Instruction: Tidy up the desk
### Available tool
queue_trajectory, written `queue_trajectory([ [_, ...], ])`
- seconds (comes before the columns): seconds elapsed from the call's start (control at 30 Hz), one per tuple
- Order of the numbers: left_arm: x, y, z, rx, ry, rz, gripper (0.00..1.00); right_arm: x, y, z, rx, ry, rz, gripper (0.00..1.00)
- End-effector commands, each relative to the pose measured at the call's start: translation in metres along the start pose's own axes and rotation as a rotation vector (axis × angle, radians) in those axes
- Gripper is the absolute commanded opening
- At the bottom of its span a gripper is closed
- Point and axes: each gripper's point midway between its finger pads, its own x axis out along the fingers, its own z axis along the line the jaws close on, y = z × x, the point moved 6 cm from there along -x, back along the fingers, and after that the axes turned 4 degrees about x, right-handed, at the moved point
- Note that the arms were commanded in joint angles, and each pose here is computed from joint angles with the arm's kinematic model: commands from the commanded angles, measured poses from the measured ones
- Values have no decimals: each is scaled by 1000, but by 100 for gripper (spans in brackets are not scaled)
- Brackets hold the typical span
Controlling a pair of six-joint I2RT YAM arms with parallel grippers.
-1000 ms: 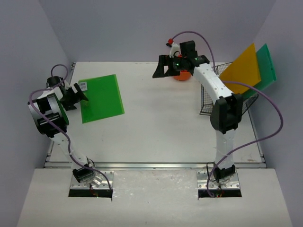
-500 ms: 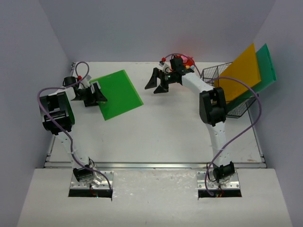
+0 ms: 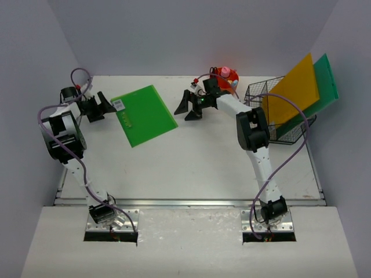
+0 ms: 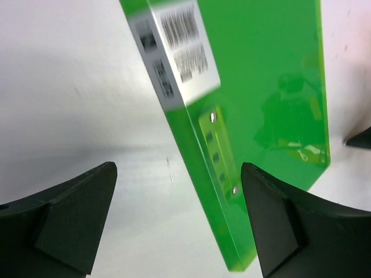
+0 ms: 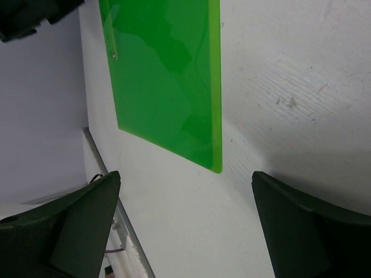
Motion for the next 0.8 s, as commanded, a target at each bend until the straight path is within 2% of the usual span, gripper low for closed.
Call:
queue_trajectory([
  [0.0, 13, -79, -1, 107, 26, -214, 87, -9, 0, 17, -51, -26, -8, 95],
  [0.13, 35, -107, -3, 169, 27, -289, 90, -25, 12, 23, -33, -21, 12, 94],
  [0.23, 54, -123, -5, 167, 90, -326, 93, -42, 23, 27, -28, -14, 27, 95],
  [0.43, 98, -114, 13, 143, 175, -306, 95, -77, 40, 28, -18, 11, 45, 95],
  [0.47, 99, -123, 12, 153, 187, -323, 95, -83, 46, 26, -5, 21, 52, 95],
  [0.57, 107, -113, 13, 141, 230, -255, 92, -98, 64, 24, 28, 23, 68, 95],
  [0.63, 113, -96, 11, 127, 255, -145, 85, -103, 74, 24, 50, 0, 80, 95],
  [0.7, 108, -81, -1, 142, 311, -25, 74, -105, 80, 21, 90, -5, 84, 95],
  [0.77, 97, -61, -11, 185, 323, 45, 67, -104, 82, 19, 122, -11, 88, 95],
])
